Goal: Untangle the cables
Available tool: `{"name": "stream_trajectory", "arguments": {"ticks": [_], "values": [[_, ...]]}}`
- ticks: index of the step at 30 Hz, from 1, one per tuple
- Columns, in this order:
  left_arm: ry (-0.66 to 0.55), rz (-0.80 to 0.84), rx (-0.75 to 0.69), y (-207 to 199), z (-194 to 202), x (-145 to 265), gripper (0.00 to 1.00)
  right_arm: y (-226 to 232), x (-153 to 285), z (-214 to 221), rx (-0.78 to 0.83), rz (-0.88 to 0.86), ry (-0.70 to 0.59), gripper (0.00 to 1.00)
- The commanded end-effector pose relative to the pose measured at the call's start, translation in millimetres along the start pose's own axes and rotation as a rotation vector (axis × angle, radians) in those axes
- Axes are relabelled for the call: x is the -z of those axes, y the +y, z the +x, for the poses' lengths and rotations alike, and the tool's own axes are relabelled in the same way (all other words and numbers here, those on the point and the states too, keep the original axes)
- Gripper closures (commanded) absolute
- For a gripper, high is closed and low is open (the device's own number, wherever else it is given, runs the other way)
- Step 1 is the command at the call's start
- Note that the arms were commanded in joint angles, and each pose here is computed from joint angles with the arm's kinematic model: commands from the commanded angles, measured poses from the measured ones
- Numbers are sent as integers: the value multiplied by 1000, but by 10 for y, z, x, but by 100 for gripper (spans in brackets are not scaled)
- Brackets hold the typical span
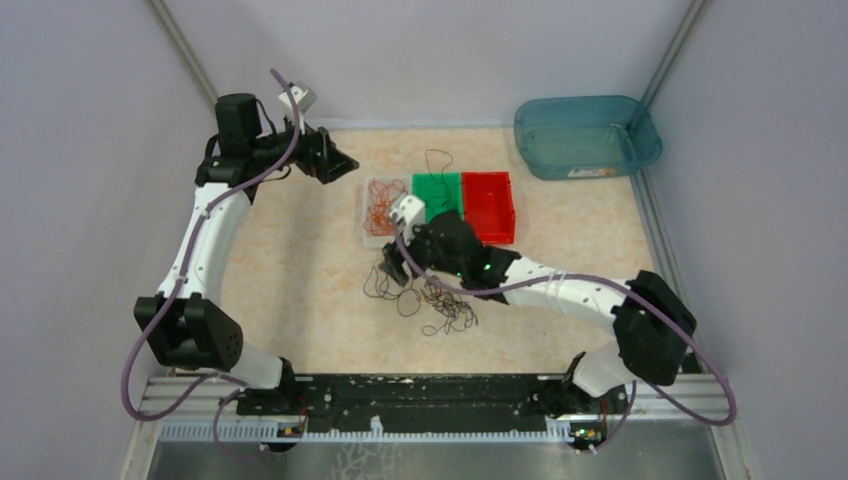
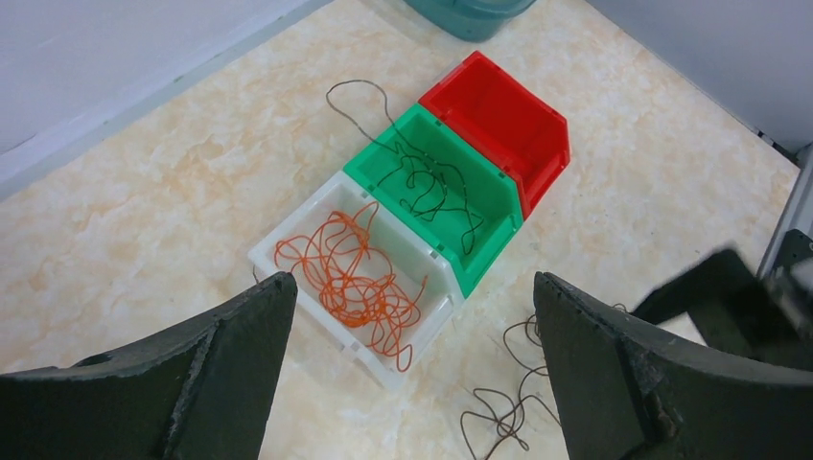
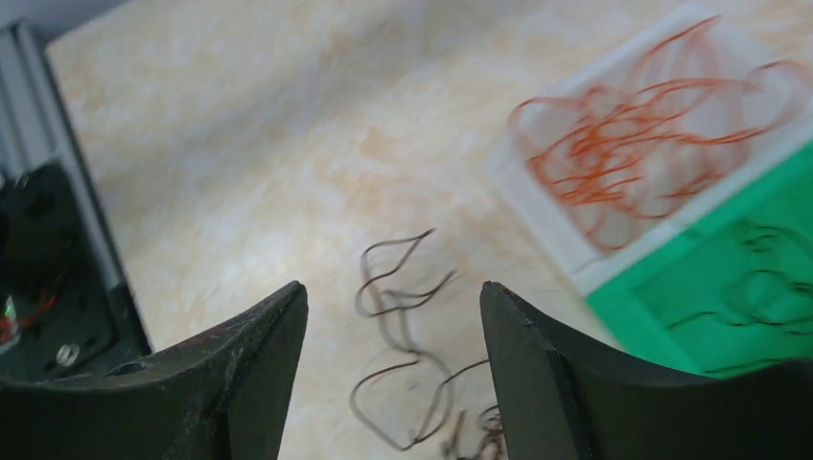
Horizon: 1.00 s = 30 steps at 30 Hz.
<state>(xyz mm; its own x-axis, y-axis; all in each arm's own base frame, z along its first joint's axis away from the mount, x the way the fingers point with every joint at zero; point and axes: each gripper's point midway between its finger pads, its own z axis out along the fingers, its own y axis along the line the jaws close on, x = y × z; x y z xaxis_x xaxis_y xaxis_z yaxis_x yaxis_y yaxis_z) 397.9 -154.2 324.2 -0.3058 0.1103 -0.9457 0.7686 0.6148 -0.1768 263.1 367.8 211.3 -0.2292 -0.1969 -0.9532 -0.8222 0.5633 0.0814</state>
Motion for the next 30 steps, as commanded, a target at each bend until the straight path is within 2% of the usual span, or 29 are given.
{"name": "stream_trajectory", "arguments": {"ticks": [1,8,15,21,24,26,27,30], "values": [[30,-66,10,97,137,168,2,585,-155,462,49,-146,91,32],[38,-106,0,127,217,363,2,708,-590,1012,77,-123,204,33],[40,-82,6,29,247,401,2,442,-916,1178,110,39,235,44],[39,-72,6,15,248,397,2,427,-1013,1074,116,56,190,62],[40,-70,4,11,244,398,2,478,-1005,915,106,35,153,80],[39,-72,0,11,231,401,3,492,-976,748,94,36,120,97],[37,-74,-2,10,218,407,3,496,-950,638,89,39,101,100],[27,-78,-11,0,170,423,3,506,-825,210,82,42,21,100]]}}
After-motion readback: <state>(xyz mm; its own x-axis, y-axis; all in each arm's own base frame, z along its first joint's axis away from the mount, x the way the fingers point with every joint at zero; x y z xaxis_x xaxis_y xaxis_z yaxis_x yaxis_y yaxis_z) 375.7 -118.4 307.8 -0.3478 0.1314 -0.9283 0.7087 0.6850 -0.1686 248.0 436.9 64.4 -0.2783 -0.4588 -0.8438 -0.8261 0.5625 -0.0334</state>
